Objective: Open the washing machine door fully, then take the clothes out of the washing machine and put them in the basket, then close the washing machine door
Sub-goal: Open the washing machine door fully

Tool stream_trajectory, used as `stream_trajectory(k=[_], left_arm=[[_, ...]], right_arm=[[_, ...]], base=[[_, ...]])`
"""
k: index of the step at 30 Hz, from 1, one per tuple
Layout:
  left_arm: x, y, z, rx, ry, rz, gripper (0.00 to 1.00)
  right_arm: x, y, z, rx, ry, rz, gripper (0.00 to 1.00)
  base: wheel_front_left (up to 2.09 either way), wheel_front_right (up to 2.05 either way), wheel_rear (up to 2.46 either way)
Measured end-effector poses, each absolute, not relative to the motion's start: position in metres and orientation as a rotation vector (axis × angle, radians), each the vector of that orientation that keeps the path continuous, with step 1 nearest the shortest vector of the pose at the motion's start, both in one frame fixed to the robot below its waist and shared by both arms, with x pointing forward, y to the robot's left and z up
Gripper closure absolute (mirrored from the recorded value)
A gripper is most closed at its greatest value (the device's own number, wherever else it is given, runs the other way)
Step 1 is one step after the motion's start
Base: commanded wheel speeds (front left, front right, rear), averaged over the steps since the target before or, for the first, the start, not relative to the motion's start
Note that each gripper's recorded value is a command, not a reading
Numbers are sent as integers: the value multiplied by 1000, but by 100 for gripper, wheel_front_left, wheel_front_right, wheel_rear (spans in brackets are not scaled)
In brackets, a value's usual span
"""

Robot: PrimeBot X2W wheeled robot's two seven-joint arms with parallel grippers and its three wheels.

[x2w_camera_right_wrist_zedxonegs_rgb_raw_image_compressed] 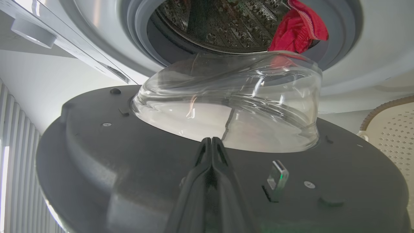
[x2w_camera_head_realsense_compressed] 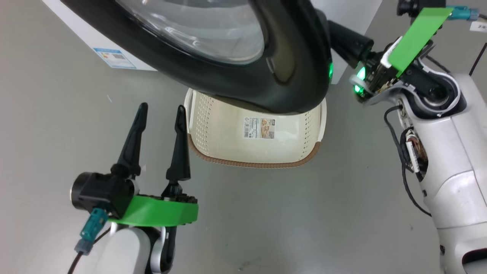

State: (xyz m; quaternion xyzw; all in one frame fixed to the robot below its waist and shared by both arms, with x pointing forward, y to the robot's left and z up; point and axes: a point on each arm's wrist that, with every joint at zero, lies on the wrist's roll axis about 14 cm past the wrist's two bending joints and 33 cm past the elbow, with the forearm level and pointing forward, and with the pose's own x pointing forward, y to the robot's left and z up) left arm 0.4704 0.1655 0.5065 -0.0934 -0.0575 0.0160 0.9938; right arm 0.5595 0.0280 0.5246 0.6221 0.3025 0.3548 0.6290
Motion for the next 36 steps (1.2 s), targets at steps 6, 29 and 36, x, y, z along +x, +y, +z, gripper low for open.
stream_trajectory(k=[6, 29, 36], left_arm=[[468, 167, 515, -188, -135, 35, 0], [439, 190, 534, -176, -163, 100, 0], [424, 203, 534, -178, -159, 141, 0]], right_arm=[[543, 31, 527, 1405, 704, 830, 100], [490, 54, 535, 1433, 750, 883, 100], [477, 69, 539, 1432, 780, 924, 100]], base=[[0, 0, 0], [0, 0, 0], [0, 0, 0]])
